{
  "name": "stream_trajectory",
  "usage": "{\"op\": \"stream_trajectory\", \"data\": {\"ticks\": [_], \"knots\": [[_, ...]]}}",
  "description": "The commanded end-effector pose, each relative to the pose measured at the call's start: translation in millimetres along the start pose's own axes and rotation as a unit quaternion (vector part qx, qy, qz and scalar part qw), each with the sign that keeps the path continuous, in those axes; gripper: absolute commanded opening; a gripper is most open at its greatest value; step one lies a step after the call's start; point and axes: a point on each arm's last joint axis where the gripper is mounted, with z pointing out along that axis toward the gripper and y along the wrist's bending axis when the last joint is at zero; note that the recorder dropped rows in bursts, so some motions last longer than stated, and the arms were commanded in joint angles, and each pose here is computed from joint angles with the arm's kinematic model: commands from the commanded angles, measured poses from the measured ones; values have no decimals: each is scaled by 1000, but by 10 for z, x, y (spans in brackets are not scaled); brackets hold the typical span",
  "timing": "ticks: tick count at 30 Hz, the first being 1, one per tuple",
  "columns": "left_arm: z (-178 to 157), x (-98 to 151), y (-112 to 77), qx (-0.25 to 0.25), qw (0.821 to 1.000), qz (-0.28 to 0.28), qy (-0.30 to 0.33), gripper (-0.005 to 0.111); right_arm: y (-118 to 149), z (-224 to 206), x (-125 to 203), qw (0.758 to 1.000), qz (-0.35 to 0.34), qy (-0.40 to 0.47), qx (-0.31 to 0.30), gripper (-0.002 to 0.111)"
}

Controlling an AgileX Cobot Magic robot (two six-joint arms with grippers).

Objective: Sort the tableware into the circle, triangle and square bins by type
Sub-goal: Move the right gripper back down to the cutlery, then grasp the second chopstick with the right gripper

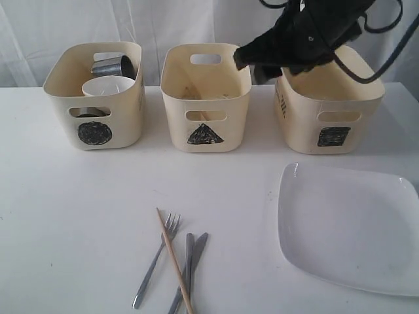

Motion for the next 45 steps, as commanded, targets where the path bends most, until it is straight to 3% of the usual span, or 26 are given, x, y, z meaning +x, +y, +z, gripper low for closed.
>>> {"op": "stream_trajectory", "data": {"ticks": [1, 4, 10, 17, 22, 27, 40, 45], "knots": [[2, 30, -8, 3, 1000, -5, 11, 0, 393, -31, 278, 977, -4, 136, -167, 49], [2, 30, -8, 3, 1000, -5, 11, 0, 658, 40, 455, 965, -7, 174, -194, 42], [2, 30, -8, 3, 1000, -5, 11, 0, 1322, 158, 915, 949, -36, 238, -204, 41], [2, 30, -8, 3, 1000, -5, 11, 0, 1914, 507, 1219, 958, -96, 221, -156, 41], [2, 30, -8, 3, 1000, -5, 11, 0, 2004, 886, 1435, 954, -153, 242, -86, 41], [2, 30, -8, 3, 1000, -5, 11, 0, 2006, 1182, 1547, 952, -173, 248, -53, 41], [2, 30, -8, 3, 1000, -5, 11, 0, 2006, 1295, 1533, 954, -197, 220, -45, 41], [2, 30, -8, 3, 1000, -5, 11, 0, 2016, 1316, 1532, 956, -196, 215, -48, 26]]}}
